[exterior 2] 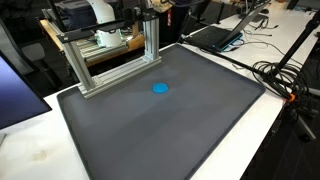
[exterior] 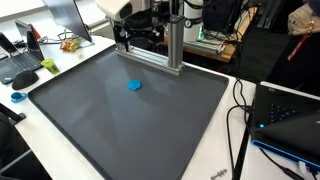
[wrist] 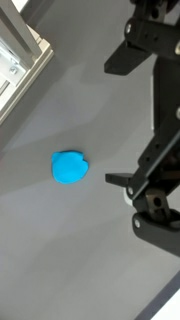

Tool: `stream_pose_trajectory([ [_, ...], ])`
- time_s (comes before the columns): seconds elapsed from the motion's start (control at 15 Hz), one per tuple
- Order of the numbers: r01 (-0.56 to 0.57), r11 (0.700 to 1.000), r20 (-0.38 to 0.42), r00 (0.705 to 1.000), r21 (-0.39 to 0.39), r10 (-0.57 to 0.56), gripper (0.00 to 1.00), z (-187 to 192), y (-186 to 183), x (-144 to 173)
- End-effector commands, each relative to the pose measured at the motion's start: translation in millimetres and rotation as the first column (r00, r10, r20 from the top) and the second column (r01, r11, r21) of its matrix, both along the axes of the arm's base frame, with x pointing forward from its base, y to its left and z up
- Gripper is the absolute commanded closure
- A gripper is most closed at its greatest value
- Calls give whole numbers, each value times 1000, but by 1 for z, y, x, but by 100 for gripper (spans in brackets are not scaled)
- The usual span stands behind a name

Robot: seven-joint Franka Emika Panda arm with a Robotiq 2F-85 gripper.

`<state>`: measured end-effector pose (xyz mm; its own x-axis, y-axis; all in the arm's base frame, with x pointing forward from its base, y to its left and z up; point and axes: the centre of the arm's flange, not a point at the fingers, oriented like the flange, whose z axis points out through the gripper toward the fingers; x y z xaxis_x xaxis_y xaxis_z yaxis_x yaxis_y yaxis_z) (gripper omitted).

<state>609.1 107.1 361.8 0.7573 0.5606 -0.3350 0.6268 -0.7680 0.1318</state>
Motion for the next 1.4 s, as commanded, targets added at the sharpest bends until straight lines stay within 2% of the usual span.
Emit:
stream_pose_trajectory([
  [0.0,24,1000,6,1000,19,-24,0,26,-1,6],
  [0.27,196,964,53,977,181,-208,0,63,-21,1],
  [0.67,343,866,138,900,364,-414,0,123,-57,-24],
  [0.87,382,840,191,857,385,-478,0,141,-66,-32],
  [1.07,443,822,226,813,357,-536,0,149,-73,-39],
  [1.2,462,822,238,802,332,-547,0,152,-75,-44],
  [1.27,459,831,231,812,316,-536,0,152,-76,-47],
  [1.33,445,828,215,821,342,-530,0,151,-75,-29],
])
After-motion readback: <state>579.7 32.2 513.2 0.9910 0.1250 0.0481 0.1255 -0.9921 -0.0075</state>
